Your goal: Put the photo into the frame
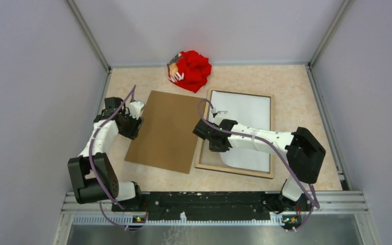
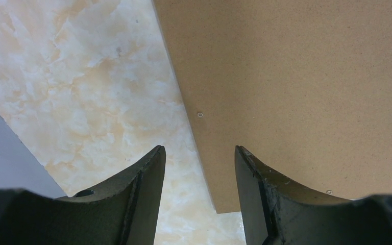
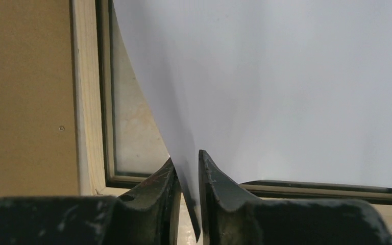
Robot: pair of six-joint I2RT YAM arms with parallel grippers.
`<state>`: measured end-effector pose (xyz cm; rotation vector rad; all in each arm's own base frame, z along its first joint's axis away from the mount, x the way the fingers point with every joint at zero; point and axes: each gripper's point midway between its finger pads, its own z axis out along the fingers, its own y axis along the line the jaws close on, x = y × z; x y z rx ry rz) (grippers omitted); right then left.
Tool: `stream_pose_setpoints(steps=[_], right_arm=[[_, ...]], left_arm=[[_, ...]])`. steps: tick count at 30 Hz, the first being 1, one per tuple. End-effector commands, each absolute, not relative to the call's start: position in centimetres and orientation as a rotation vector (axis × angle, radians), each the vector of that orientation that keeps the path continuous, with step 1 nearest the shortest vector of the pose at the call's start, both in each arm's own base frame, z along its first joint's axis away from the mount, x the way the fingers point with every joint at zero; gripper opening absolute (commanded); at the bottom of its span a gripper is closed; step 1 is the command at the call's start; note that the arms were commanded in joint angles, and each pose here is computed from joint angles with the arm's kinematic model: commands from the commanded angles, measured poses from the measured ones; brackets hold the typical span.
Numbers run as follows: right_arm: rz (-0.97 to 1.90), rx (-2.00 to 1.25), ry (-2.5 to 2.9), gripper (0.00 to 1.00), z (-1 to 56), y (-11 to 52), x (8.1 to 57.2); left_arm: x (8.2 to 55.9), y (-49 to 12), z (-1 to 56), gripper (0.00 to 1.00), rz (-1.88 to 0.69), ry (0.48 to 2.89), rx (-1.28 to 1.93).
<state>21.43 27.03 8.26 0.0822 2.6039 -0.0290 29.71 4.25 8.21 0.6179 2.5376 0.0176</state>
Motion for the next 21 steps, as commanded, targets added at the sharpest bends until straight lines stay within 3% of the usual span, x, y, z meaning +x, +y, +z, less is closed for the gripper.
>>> stream_pose_setpoints(steps=[1, 4, 11, 21], right_arm=[[-0.025, 0.068, 2.584, 0.26, 8.6, 27.1, 22.3], [-0.007, 0.058, 2.589, 0.46, 8.4, 27.1, 22.1], [0.079, 0.019, 2.595, 0.72, 8.7, 28.4, 22.0], [0.340, -0.034, 2.544, 0.93, 11.3, 30.0, 21.3]], left_arm=[[30.3, 4.3, 8.7, 0.60, 0.035, 2.494, 0.640], [30.2, 4.2, 8.7, 0.60, 0.026, 2.494, 0.640], [30.2, 4.0, 8.9, 0.61, 0.010, 2.493, 0.654], [30.4, 4.0, 8.9, 0.61, 0.006, 2.494, 0.652]])
